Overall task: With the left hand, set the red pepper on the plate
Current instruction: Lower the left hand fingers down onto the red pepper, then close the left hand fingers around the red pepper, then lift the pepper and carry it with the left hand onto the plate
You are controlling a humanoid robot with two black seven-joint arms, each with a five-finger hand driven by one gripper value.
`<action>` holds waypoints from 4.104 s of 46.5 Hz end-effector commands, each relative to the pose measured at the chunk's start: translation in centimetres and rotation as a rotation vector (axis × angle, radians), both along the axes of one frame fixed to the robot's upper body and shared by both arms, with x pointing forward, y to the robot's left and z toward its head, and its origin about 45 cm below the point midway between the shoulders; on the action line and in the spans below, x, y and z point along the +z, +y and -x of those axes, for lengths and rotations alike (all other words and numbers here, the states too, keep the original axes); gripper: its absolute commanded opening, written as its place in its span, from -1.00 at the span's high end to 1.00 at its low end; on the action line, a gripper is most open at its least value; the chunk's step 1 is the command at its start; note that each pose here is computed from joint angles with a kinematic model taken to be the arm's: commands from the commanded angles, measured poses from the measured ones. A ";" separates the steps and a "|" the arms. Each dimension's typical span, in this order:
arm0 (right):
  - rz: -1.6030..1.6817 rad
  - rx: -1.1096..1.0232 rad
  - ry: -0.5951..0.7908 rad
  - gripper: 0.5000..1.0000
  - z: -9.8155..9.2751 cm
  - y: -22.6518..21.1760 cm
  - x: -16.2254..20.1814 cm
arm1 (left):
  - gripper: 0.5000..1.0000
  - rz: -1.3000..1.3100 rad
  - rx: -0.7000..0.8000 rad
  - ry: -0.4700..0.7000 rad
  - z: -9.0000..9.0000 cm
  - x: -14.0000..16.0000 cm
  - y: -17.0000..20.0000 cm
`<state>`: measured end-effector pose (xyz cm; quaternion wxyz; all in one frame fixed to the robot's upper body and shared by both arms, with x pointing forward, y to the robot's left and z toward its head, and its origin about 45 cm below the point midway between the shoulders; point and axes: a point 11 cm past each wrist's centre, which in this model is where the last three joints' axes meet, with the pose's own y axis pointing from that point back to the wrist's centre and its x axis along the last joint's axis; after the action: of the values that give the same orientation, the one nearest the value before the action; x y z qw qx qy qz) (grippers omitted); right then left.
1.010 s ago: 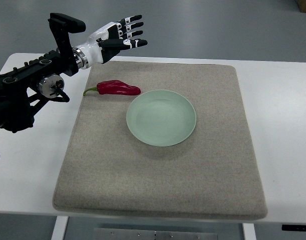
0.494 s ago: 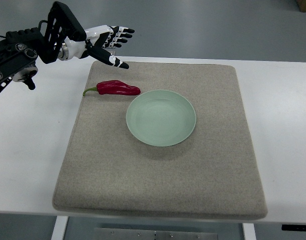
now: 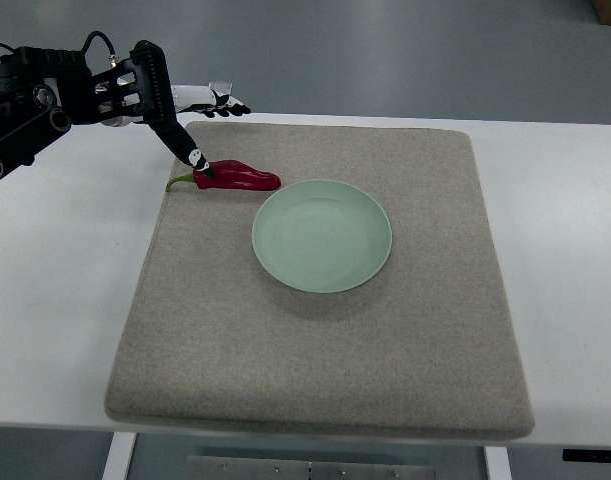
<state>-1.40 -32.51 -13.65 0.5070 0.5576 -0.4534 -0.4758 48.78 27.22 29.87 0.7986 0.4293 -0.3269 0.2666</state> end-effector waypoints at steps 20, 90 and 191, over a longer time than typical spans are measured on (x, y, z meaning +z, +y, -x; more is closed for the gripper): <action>0.000 0.000 0.000 -0.71 0.0 0.0 0.0 | -0.94 -0.161 -0.086 0.001 0.7 -2.8 -0.8; 0.000 0.000 0.002 -0.71 0.1 0.0 0.0 | -0.40 -0.191 -0.111 -0.077 0.6 -4.8 -2.1; 0.000 0.000 0.000 -0.71 0.0 0.0 0.0 | 0.75 -0.056 -0.357 -0.138 3.4 -0.8 -11.6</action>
<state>-1.39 -32.51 -13.65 0.5067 0.5575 -0.4537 -0.4760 45.91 16.48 29.14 0.7926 0.3754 -0.4563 0.1503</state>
